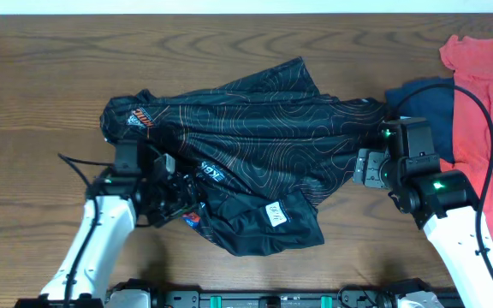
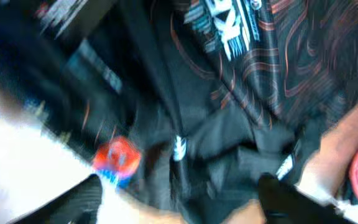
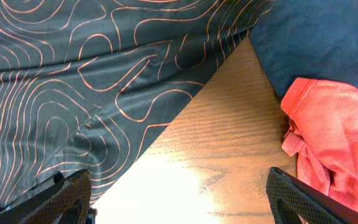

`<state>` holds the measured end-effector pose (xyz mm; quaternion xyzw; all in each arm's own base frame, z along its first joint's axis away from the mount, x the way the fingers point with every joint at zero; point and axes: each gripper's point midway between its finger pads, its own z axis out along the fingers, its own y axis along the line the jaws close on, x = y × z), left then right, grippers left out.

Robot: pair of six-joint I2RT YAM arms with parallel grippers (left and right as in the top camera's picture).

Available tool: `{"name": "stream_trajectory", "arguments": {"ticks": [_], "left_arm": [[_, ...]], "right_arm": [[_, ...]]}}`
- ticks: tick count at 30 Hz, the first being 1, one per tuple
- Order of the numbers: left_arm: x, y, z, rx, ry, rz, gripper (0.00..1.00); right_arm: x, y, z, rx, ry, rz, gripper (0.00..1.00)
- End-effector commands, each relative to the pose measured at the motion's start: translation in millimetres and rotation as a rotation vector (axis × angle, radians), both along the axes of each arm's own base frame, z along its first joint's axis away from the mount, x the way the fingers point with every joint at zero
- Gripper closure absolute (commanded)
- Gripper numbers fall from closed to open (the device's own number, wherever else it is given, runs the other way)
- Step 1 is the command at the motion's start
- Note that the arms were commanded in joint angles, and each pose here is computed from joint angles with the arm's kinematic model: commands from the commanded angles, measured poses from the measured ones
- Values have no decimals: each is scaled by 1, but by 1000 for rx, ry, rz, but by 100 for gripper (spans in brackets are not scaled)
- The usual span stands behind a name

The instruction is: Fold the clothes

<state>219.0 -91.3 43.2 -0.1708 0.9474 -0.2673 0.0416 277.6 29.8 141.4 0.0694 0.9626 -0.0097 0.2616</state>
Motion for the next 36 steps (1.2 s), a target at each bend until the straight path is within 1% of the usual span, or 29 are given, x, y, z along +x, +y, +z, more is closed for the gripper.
{"name": "stream_trajectory", "arguments": {"ticks": [1, 2, 4, 5, 8, 12, 13, 15, 16, 21, 25, 26, 29, 32, 36], "left_arm": [[0, -5, -14, 7, -10, 34, 43], [6, -6, -14, 5, -45, 29, 53], [16, -5, -14, 21, -88, 32, 67], [20, -1, -15, 43, -105, 40, 71], [23, 10, -19, 102, -101, 87, 71], [11, 7, -22, 78, -21, 127, 71], [7, 8, -24, 80, -6, 126, 69], [3, 8, -25, 84, 13, 125, 47], [3, 8, -25, 84, 16, 125, 42], [3, 8, -28, 92, 16, 121, 42], [7, 2, -36, 106, 1, 98, 43], [8, -1, -38, 105, -4, 86, 49], [11, -7, -43, 105, -10, 64, 94], [23, 2, -40, 129, -42, 95, 94], [57, 33, -15, 192, -130, 142, 94]], "right_arm": [[2, -4, 6, -12, -17, -8, 12], [2, -4, 6, -12, -17, -8, 12], [2, -4, 6, -12, -18, -8, 12], [2, -4, 6, -12, -17, -8, 12], [1, -4, 5, -12, -15, -8, 12], [1, -4, 5, -12, -15, -8, 11], [1, -4, 5, -12, -15, -8, 11], [1, -4, 5, -12, -15, -8, 11], [1, -4, 5, -12, -15, -8, 12], [1, -4, 5, -12, -16, -8, 11], [1, -4, 5, -12, -15, -8, 11], [1, -4, 5, -13, -15, -8, 11], [1, -4, 5, -12, -15, -8, 12], [1, -4, 5, -13, -12, -8, 11], [-1, -5, 3, -17, 0, -7, 11]]}}
